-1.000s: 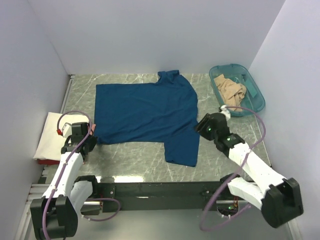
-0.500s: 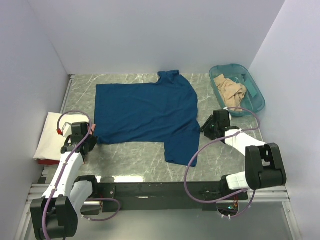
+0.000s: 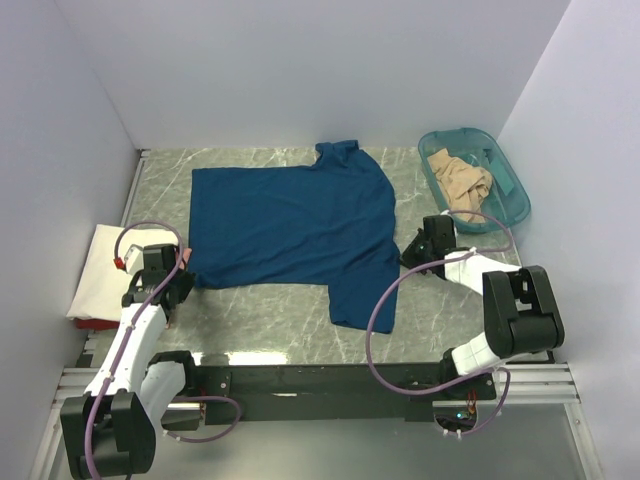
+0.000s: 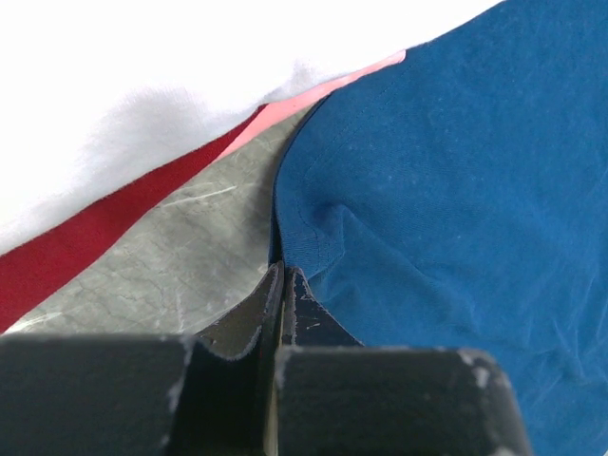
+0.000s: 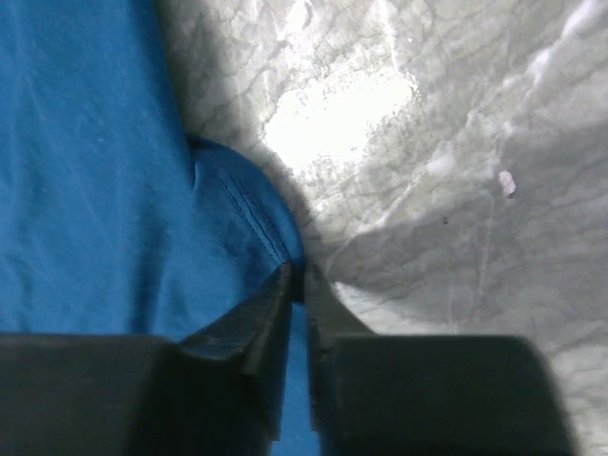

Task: Fold and stack the t-shirts
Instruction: Flatten the tshirt out

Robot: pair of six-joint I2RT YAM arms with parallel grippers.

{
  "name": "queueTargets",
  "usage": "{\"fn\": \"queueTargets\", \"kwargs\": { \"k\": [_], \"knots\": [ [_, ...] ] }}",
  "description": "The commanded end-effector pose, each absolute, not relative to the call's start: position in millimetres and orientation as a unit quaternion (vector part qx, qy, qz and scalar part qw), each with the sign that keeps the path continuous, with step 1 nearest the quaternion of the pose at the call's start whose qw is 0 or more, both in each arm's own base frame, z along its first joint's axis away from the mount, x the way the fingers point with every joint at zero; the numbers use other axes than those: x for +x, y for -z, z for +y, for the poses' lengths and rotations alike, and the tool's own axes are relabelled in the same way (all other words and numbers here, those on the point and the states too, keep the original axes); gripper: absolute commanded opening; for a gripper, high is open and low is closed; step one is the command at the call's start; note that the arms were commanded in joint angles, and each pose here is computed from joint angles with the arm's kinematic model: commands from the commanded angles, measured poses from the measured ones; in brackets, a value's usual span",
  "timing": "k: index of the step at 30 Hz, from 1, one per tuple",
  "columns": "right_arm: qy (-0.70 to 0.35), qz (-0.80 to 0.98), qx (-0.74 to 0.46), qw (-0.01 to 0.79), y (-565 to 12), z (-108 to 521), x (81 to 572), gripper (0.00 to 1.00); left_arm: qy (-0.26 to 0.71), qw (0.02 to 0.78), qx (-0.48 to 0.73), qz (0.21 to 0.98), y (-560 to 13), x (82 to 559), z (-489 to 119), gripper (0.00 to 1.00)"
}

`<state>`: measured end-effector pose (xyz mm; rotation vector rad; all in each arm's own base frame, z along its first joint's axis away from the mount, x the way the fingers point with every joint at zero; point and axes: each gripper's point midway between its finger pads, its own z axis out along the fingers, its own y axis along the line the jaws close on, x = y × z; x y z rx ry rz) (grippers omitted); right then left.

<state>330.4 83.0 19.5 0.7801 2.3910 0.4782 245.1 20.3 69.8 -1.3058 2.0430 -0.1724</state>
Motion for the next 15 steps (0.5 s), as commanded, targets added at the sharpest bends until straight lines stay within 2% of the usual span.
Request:
{"fn": "queueTargets", "kwargs": {
  "k": [1, 2, 6, 13, 15],
  "knots": [
    [-0.192, 0.89, 0.281, 0.304, -40.6, 85.8, 347.3, 0.05, 0.072, 0.366, -0.5, 0.782, -81.1, 254.8, 22.7, 0.03],
    [-0.185, 0.892, 0.275, 0.306, -42.9, 84.1, 346.5, 0.0, 0.072, 0.365, -0.5, 0.782, -80.5, 254.5, 22.6, 0.03],
    [-0.136, 0.891, 0.268, 0.34, -77.2, 56.1, 341.9, 0.0, 0.068, 0.36, -0.5, 0.785, -78.9, 252.2, 22.7, 0.03],
    [-0.11, 0.868, 0.294, 0.384, -118.7, 8.3, 336.7, 0.0, 0.065, 0.347, -0.508, 0.785, -72.9, 249.8, 21.9, 0.05],
    [-0.112, 0.866, 0.297, 0.387, -122.8, 3.5, 336.8, 0.0, 0.068, 0.34, -0.511, 0.786, -68.1, 248.3, 19.9, 0.13]
  ]
}}
